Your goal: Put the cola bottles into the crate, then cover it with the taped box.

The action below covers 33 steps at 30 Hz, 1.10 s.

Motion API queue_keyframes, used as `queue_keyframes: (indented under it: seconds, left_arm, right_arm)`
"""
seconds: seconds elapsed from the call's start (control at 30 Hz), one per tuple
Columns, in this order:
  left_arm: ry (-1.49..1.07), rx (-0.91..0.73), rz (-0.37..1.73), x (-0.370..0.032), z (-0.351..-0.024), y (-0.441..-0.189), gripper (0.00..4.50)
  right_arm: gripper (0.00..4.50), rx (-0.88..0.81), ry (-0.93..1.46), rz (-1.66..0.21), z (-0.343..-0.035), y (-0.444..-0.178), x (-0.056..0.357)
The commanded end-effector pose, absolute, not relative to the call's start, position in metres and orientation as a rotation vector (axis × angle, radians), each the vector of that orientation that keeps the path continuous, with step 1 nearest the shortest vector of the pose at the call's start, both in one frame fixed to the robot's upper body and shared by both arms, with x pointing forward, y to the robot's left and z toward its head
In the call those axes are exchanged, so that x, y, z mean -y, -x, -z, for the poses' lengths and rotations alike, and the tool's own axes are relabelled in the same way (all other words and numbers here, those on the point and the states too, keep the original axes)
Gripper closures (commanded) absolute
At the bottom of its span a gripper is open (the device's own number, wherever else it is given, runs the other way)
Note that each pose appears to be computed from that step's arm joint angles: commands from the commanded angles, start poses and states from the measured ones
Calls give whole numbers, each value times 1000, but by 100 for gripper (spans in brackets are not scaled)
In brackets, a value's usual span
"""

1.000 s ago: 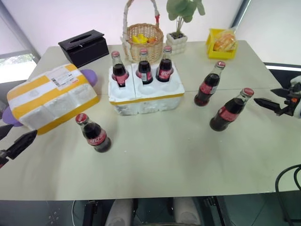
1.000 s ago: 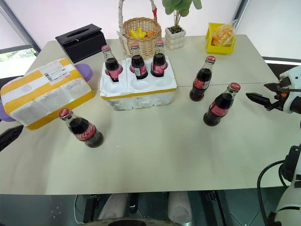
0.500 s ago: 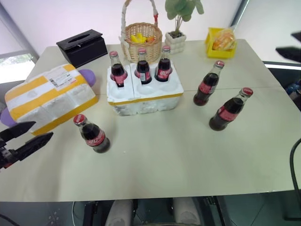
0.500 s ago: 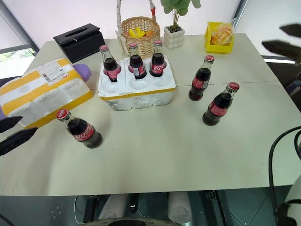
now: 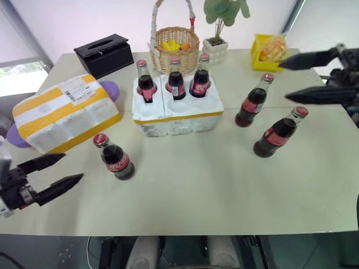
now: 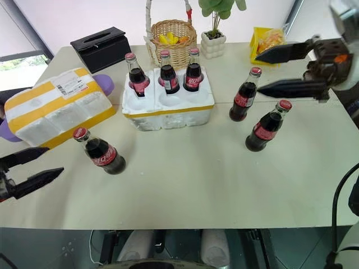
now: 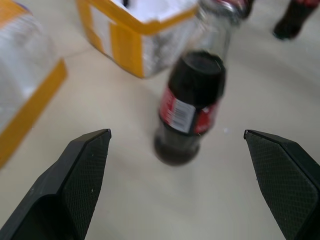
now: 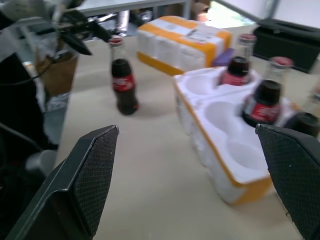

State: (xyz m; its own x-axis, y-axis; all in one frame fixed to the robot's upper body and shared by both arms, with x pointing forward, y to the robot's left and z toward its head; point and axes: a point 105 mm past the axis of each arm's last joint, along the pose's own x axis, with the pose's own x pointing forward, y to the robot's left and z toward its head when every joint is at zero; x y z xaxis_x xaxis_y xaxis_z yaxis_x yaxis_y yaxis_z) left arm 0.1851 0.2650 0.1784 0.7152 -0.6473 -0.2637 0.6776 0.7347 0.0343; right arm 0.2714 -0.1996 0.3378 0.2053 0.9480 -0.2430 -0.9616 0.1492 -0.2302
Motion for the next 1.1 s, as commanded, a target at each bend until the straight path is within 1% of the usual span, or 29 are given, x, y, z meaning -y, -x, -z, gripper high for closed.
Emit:
queue_keyframes:
  seconds: [0.03,0.37,0.67,1.03,1.1]
  left_arm:
    - [-199,-249,787,-251,-168,-187,4]
    - [-200,-127,740,-236,-160,-231,4]
    - [-174,-128,806,-218,-149,-244,4]
    - [-126,-92,863,-200,-149,-266,4]
    - [-106,-89,881,-197,-151,-266,55]
  right_arm:
    - [0,31,389,-1394,-354,-260,191]
    - [0,21,383,-1382,-351,-264,192]
    - [0,36,355,-1374,-355,-262,194]
    - [0,33,344,-1361,-348,-262,196]
    - [0,36,338,-1356,-347,-262,197]
